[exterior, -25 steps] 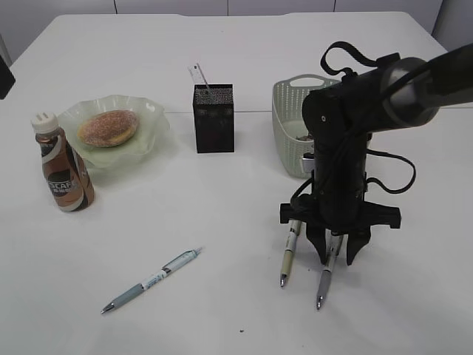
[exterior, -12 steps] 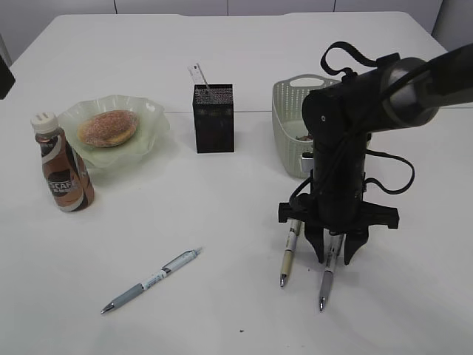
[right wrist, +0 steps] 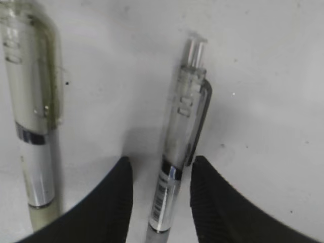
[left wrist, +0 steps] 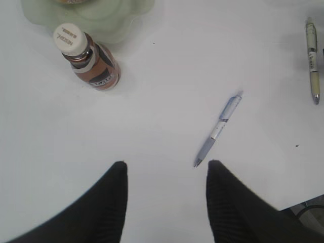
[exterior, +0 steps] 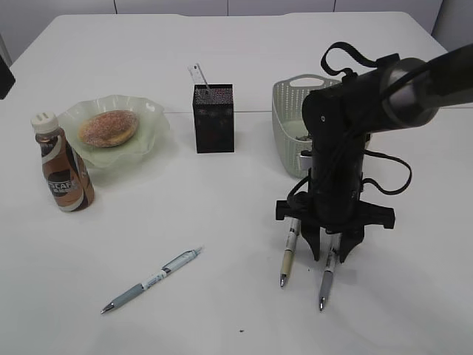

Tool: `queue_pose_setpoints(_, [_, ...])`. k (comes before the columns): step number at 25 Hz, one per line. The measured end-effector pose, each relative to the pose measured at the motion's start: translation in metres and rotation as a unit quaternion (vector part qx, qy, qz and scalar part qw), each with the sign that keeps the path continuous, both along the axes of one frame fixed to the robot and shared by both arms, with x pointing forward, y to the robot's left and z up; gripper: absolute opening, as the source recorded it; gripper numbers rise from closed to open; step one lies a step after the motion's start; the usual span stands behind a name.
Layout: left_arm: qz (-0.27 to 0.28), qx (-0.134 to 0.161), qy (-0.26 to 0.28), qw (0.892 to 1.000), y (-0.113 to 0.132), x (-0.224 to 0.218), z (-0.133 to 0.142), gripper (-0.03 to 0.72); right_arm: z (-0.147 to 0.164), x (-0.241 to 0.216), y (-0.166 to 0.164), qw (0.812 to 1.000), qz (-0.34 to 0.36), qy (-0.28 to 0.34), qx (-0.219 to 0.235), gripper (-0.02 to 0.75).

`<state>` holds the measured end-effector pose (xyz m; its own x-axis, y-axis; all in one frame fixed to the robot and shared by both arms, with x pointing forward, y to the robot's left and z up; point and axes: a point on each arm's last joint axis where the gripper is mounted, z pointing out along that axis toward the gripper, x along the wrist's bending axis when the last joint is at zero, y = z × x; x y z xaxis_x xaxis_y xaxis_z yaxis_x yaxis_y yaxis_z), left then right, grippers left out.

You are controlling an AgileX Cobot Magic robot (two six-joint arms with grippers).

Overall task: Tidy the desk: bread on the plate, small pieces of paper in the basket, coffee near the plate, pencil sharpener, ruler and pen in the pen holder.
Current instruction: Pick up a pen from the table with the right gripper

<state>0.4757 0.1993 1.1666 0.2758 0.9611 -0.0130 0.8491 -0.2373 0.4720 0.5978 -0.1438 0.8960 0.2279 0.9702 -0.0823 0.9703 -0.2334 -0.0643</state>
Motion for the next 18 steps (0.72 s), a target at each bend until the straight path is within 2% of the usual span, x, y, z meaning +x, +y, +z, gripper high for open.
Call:
queue_pose_setpoints(10, [0.0,0.0,0.0,1.0,0.0,0.0,0.0,0.37,-0.0041,0.0009,0.002,1.0,-0.005,0.007,0.006,0.269])
queue_pose_setpoints(12, [0.0,0.001,0.0,1.0,0.0001,0.0001,0.0,0.37,-0.0045,0.0016,0.0025,1.0,-0.001,0.003,0.009,0.229])
queue_pose_setpoints(16, [0.0,0.001,0.0,1.0,0.0001,0.0001,0.0,0.37,-0.0052,0.0024,0.0037,1.0,0.008,0.0,0.016,0.098])
queue_pose_setpoints(18, [0.0,0.001,0.0,1.0,0.0001,0.0001,0.0,0.37,-0.0052,0.0024,0.0037,0.999,0.027,0.001,0.017,0.069])
